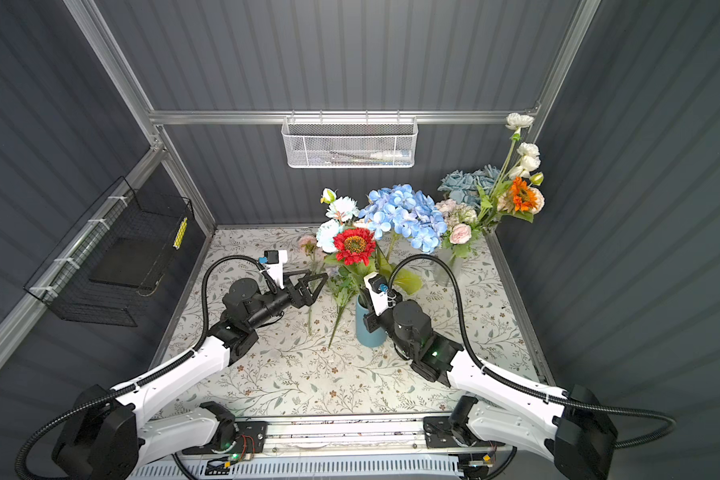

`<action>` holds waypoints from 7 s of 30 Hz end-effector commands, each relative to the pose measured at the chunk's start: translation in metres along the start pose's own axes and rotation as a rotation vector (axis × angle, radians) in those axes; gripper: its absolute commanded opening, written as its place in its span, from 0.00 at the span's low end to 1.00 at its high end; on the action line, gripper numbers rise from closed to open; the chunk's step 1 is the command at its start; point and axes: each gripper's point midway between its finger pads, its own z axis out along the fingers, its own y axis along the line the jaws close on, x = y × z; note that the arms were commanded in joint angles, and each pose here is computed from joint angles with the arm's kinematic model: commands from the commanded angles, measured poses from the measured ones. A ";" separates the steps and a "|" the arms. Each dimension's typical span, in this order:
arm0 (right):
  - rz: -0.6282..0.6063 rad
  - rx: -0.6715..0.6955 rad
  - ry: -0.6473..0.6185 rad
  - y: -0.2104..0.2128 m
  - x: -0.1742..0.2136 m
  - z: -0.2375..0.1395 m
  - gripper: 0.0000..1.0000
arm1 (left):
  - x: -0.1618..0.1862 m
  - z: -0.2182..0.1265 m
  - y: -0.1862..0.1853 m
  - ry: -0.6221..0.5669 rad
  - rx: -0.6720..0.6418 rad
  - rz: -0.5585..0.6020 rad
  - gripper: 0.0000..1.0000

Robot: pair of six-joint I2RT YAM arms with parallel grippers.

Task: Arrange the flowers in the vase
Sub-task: 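Lower the red gerbera into the teal vase with the right gripper while the left withdraws, then open the right gripper and draw both grippers back from the teal vase, then grasp the pale pink rose stem with the left gripper and lift it high, then bring the pink roses over the teal vase while the right gripper grasps the stem, then open the left gripper and draw it back while the right holds the roses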

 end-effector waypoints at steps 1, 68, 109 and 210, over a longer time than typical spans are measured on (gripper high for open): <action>0.000 0.016 0.041 -0.002 0.010 -0.002 0.06 | -0.006 -0.002 0.005 -0.027 -0.035 -0.007 0.99; 0.249 0.471 -0.064 -0.132 -0.011 -0.104 0.99 | 0.157 0.017 0.214 0.740 -0.791 0.165 0.44; 0.278 0.393 -0.179 -0.124 -0.051 -0.114 0.99 | -0.010 -0.028 0.135 0.066 -0.769 0.040 0.00; 0.221 -0.044 -0.362 -0.042 -0.138 -0.117 0.00 | -0.033 -0.030 -0.098 -0.133 -0.020 0.382 1.00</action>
